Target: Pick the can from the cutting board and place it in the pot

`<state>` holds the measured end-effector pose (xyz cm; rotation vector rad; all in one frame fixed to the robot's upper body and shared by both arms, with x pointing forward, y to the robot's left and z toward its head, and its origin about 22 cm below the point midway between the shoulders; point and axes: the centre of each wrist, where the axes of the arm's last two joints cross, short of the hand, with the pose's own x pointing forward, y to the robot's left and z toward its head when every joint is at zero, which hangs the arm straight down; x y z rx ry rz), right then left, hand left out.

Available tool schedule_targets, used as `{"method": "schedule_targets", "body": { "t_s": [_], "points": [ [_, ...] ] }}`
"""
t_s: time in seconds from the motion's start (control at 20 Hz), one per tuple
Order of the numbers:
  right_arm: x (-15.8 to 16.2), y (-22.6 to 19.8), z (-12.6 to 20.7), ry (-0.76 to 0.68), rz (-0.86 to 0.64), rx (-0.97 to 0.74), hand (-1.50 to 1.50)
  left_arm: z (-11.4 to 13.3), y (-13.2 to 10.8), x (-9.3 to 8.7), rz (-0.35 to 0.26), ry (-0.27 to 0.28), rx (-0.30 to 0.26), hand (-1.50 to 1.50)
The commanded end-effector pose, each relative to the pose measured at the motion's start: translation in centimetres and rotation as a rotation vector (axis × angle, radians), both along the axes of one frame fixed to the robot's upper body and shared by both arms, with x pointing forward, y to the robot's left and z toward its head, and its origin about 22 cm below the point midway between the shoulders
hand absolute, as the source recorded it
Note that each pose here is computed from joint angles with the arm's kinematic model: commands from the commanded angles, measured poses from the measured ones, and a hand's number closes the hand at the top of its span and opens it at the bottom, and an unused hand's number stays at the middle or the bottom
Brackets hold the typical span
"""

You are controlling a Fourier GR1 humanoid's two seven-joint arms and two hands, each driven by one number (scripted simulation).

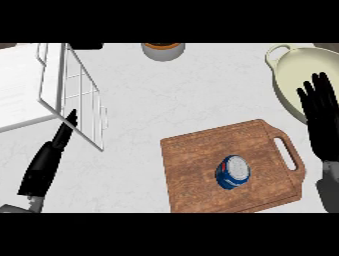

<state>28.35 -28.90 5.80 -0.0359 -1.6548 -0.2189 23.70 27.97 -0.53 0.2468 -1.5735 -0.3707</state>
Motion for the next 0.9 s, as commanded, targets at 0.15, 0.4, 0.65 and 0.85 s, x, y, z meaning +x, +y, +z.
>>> {"method": "schedule_targets", "body": {
  "t_s": [0.15, 0.4, 0.65, 0.85],
  "points": [
    [-2.8, 5.1, -0.4, 0.116, 0.162, -0.246, 1.50, -0.7, -2.4, 1.0, -0.022, 0.163, -0.115, 0.00],
    [-2.8, 2.1, -0.1, -0.114, -0.223, -0.642, -1.50, -2.5, -2.7, -0.6, 0.003, 0.310, -0.204, 0.00],
    [-7.6, 10.4, 0.0, -0.394, -0.298, -0.467, -1.50, -1.6, -2.9, 0.1, -0.025, 0.326, -0.228, 0.00],
    [-11.1, 11.5, 2.4, -0.323, -0.254, -0.509, -1.50, -1.9, -2.5, -0.4, -0.039, 0.341, -0.218, 0.00]
  ]
}}
